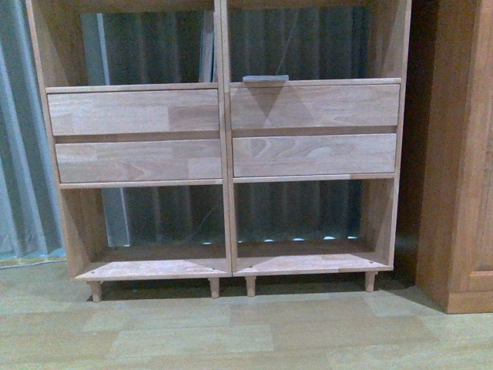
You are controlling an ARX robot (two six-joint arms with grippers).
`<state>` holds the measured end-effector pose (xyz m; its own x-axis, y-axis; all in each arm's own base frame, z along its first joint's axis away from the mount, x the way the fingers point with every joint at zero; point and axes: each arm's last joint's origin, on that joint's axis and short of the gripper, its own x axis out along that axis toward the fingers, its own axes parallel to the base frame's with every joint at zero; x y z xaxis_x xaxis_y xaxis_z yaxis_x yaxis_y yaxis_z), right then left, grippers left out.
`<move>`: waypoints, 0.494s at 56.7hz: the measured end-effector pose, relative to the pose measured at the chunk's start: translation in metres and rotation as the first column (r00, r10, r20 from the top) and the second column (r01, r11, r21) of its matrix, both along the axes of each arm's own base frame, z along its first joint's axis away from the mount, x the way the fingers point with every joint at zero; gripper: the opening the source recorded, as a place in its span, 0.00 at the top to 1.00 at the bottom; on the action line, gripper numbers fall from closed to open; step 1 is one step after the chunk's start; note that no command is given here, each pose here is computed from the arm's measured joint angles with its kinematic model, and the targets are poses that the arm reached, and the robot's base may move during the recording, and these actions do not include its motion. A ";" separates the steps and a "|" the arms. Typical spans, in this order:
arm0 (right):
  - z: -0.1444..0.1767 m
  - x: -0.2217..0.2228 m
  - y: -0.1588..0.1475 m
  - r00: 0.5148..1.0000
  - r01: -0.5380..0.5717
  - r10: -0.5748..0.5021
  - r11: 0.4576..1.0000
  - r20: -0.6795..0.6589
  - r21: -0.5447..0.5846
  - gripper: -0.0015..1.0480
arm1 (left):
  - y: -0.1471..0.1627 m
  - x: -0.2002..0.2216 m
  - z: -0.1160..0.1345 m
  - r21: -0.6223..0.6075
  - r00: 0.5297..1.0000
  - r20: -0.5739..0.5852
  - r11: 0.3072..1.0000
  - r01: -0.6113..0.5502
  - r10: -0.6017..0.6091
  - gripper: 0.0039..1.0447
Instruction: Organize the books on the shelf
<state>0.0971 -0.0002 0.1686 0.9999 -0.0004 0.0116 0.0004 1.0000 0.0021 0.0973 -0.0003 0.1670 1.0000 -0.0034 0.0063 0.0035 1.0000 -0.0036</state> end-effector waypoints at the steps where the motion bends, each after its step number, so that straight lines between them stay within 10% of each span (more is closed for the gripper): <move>1: 0.000 0.000 0.000 1.000 0.000 0.000 1.000 0.000 0.000 0.07 | 0.000 0.000 0.000 0.000 1.000 0.000 1.000 0.000 0.000 0.06; 28: 0.000 0.000 0.000 1.000 0.000 0.000 1.000 0.000 0.000 0.07 | 0.000 0.000 0.000 0.000 1.000 0.000 1.000 0.000 0.000 0.06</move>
<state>0.0971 -0.0002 0.1686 0.9999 -0.0004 0.0116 0.0004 1.0000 0.0021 0.0973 -0.0004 0.1670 1.0000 -0.0038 0.0063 0.0038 1.0000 -0.0036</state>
